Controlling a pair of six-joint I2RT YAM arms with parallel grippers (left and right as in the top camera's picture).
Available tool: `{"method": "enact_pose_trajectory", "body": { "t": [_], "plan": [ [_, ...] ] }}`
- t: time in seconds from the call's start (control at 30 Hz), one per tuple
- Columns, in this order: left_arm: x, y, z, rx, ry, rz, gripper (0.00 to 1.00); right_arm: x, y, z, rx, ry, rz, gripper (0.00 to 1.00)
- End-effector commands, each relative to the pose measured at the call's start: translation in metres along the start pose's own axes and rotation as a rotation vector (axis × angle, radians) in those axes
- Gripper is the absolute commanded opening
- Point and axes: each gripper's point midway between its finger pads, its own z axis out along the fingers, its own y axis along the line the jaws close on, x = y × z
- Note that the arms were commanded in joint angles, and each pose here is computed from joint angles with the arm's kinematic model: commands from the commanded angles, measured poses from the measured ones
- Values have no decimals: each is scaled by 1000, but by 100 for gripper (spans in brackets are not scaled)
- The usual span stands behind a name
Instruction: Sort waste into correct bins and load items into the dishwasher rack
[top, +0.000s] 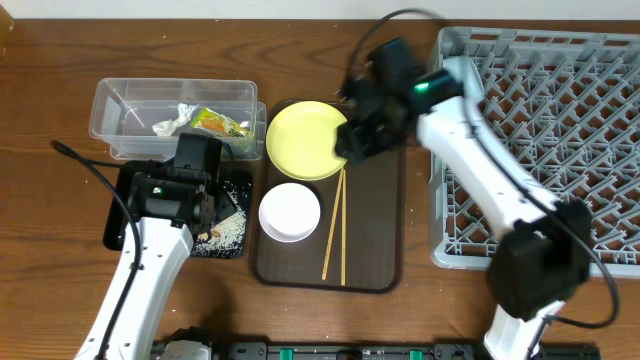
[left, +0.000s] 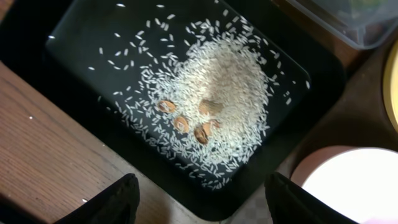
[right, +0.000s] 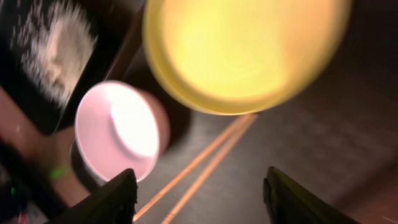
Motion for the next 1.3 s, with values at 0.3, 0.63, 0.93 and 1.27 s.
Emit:
{"method": "enact_pose_trajectory", "body": {
  "t": [0.3, 0.63, 0.93, 1.27],
  "plan": [
    [-3, 6, 2, -31, -14, -32, 68, 56, 38, 102, 11, 278, -15, 50],
    [-3, 6, 2, -31, -14, -32, 68, 61, 25, 112, 105, 299, 23, 1],
    [-3, 6, 2, -31, -14, -31, 68, -3, -32, -4, 296, -20, 81, 1],
    [-4, 6, 2, -31, -14, -31, 68, -50, -174, -215, 928, -572, 292, 1]
  ]
}}
